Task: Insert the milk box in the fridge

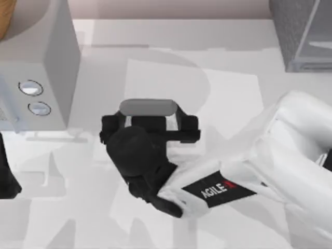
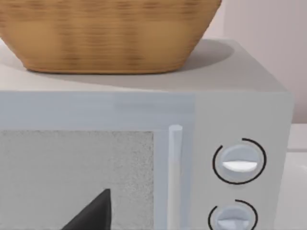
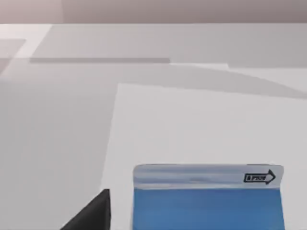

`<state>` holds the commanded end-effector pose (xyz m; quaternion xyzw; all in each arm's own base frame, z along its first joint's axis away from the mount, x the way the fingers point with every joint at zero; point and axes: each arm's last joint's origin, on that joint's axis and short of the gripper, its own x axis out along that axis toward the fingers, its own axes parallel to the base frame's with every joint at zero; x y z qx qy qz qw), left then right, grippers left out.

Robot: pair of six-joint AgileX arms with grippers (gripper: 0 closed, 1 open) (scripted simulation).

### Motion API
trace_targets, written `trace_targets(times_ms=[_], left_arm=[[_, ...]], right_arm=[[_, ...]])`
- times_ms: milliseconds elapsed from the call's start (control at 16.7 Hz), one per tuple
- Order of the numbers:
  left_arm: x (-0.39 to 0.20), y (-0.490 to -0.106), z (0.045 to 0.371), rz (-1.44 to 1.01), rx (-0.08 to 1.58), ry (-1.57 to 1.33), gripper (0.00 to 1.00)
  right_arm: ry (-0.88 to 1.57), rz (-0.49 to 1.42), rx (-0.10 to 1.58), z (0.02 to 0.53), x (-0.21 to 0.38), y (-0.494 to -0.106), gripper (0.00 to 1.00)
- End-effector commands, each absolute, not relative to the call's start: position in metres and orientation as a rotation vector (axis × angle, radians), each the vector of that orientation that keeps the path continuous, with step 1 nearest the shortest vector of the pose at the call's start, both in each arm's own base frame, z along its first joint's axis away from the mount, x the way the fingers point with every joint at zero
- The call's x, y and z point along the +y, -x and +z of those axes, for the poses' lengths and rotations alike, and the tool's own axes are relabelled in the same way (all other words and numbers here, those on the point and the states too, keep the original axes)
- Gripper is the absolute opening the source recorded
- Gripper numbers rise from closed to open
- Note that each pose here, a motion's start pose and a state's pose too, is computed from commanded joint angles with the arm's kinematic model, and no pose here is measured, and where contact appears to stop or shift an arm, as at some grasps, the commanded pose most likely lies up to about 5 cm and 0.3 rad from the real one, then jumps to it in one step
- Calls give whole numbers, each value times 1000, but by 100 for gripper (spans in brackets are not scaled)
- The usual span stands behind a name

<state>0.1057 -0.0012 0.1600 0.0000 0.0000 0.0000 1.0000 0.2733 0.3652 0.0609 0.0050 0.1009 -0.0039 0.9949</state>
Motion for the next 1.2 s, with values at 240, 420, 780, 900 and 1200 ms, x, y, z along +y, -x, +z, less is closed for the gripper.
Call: trace_targets(times_ms=[240,420,780,900,1200], left_arm=[[-1,-106,160,0,0,0,100],[-1,-106,160,0,0,0,100],[-1,-106,160,0,0,0,100],[-1,-106,160,0,0,0,100],[-1,-106,160,0,0,0,100]], right_arm=[[-1,-10,200,35,380,-264,100],[-1,-10,200,35,380,-264,100],[-1,-10,200,32,380,-280,100],[-1,-10,200,29,381,-295,100],[-1,-10,200,25,379,-313,100]])
